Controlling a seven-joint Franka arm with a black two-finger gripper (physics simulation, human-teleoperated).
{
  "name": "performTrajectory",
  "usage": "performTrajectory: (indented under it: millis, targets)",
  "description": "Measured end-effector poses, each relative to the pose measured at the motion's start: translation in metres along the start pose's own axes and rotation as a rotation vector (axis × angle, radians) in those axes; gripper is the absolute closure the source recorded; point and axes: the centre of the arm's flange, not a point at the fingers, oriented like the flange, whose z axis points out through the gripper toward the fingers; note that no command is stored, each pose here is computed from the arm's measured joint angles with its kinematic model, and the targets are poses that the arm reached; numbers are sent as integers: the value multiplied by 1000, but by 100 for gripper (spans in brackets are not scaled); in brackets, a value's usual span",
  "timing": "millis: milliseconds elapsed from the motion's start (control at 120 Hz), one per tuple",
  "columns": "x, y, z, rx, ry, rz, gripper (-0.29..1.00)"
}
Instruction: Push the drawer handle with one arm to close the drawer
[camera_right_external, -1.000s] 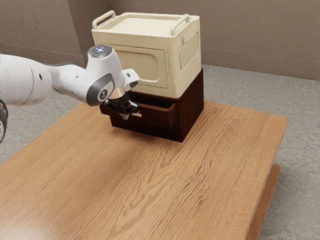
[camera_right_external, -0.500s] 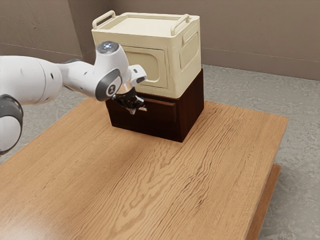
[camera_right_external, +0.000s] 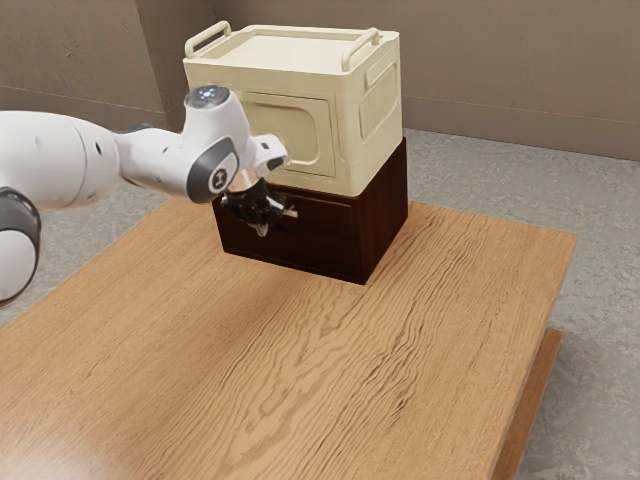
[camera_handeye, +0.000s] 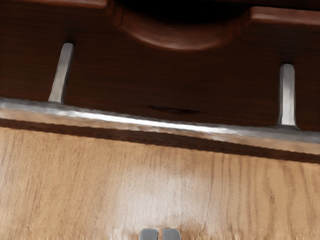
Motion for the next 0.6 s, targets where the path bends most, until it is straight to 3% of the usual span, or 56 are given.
performTrajectory:
  millis: [92, 242, 333, 600]
  targets:
    - [-64, -9, -43, -48, -14, -31, 77]
    - [-113, 9, -173, -148, 35, -9, 43]
    - [-110, 19, -237, -166, 36, 10, 28]
    - [-134, 15, -249, -129, -141, 7, 8]
